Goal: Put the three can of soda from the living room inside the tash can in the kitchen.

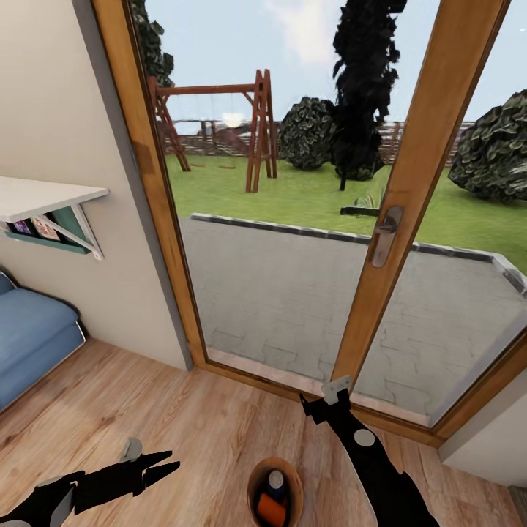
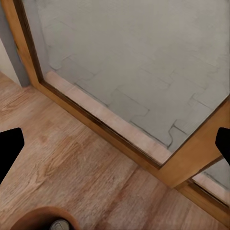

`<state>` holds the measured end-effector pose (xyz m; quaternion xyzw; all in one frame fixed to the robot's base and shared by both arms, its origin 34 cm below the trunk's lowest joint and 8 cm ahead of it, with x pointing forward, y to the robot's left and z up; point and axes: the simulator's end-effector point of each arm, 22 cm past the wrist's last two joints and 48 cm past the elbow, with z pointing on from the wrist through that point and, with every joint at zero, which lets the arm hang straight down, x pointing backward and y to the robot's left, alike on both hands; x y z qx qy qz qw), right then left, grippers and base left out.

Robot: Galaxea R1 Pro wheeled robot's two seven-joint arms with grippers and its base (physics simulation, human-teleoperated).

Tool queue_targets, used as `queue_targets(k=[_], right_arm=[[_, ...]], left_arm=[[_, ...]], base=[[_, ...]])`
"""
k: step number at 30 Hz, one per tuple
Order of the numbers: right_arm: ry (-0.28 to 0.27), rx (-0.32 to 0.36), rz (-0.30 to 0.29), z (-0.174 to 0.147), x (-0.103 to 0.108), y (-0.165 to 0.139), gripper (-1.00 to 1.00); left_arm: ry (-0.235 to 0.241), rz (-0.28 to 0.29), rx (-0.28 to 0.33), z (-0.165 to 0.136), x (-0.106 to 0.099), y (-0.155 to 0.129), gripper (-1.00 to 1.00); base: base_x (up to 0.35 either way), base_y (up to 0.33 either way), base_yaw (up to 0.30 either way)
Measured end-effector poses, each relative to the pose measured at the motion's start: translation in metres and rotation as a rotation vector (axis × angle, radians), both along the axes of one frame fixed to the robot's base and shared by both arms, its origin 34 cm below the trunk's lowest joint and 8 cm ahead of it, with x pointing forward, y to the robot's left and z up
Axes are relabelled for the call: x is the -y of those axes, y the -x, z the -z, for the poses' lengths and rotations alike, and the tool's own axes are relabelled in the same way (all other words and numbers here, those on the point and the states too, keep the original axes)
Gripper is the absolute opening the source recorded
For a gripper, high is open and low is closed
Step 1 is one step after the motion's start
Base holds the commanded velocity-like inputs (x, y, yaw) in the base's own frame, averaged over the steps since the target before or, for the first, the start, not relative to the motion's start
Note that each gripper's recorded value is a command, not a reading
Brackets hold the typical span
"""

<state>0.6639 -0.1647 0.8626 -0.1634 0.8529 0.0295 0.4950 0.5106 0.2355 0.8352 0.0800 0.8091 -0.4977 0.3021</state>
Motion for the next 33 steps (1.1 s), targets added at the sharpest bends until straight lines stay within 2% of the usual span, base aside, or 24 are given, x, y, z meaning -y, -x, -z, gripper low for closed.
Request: queue_targets(k=[25,28,29,32,33], right_arm=[[-0.004,-0.022,0.009,0.009,0.003,0.005,1.00],[0.006,-0.072,0.016,0.030,0.008,0.017,1.00],[0.023,-0.120,0.018,0.050,0.015,0.030,1.00],[0.049,-0.172,0.024,0.072,0.029,0.045,1.00],[0.067,-0.204,0.028,0.085,0.039,0.055,1.00]], left_arm=[[-0.006,-0.015,0.003,0.001,-0.003,-0.002,1.00],[-0.012,-0.023,-0.007,0.004,-0.006,0.000,1.00],[-0.023,-0.029,-0.019,0.008,-0.011,0.003,1.00],[-0.049,-0.053,-0.054,0.018,-0.020,0.009,1.00],[-0.063,-0.068,-0.077,0.026,-0.024,0.013,1.00]], base=[[0.000,0.000,0.000],[0.000,0.000,0.000],[0.000,0.000,0.000],[0.000,0.000,0.000],[0.000,0.000,0.000]])
